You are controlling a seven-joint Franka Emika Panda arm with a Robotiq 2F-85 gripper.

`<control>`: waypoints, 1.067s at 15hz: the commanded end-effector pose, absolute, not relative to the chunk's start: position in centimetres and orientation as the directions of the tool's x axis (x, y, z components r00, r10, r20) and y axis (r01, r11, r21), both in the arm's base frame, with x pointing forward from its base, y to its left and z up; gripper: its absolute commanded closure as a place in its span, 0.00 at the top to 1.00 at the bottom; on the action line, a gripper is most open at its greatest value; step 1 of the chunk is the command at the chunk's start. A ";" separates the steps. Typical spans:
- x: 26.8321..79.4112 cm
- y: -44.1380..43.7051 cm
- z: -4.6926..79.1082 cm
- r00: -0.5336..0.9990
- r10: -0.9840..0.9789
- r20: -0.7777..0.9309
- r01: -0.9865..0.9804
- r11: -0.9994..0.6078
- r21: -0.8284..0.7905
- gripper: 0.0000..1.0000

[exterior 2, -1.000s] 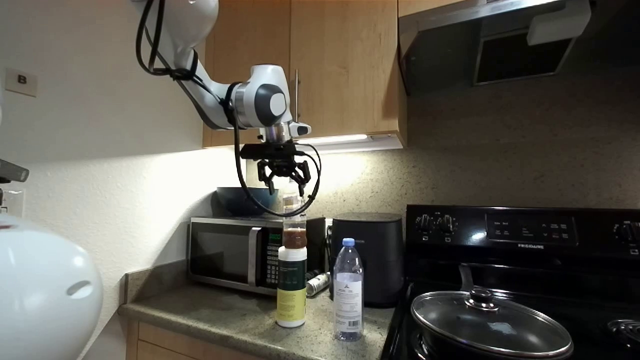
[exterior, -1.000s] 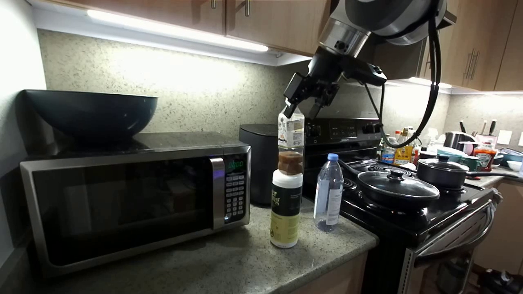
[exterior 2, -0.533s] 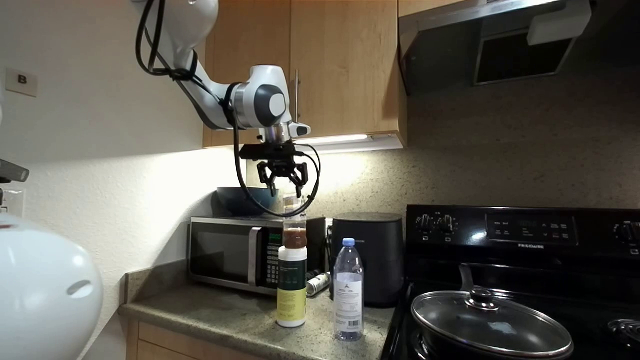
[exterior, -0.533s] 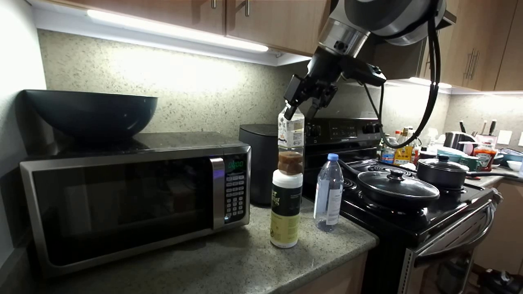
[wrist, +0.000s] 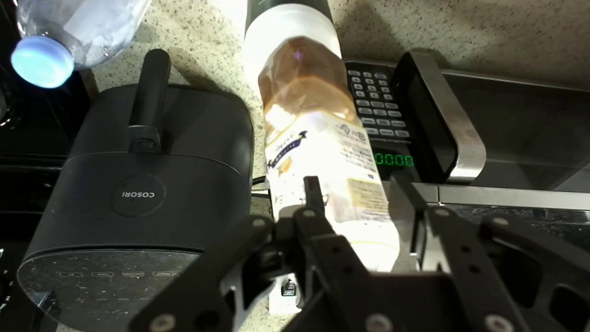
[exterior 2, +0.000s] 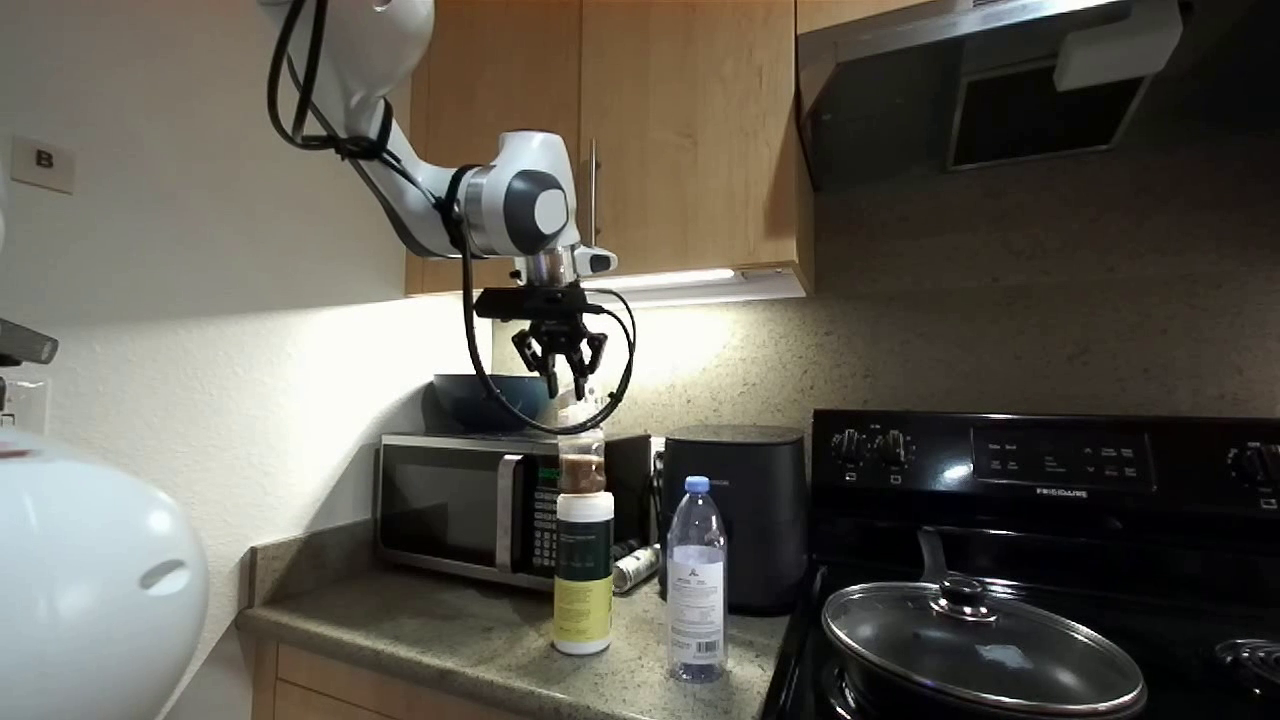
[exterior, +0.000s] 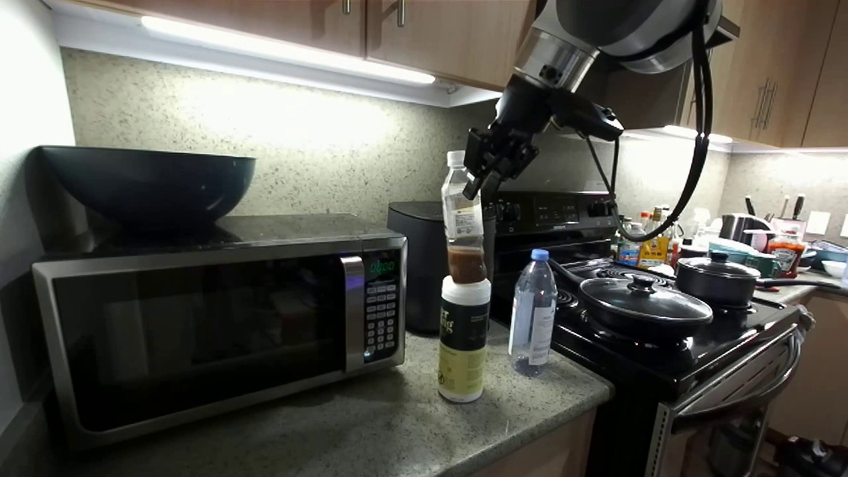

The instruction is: Put the bottle on top of the microwave

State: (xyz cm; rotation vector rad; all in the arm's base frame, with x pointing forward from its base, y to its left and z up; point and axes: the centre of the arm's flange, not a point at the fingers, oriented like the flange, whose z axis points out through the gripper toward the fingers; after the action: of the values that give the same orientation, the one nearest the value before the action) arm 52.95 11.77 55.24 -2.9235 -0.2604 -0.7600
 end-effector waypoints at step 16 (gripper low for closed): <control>53.0 11.8 55.2 0.869 0.009 0.495 0.050 -0.996 -0.069 1.00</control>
State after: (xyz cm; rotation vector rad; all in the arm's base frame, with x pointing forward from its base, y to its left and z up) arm 52.91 11.58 55.35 -2.9418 -0.1493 -0.7609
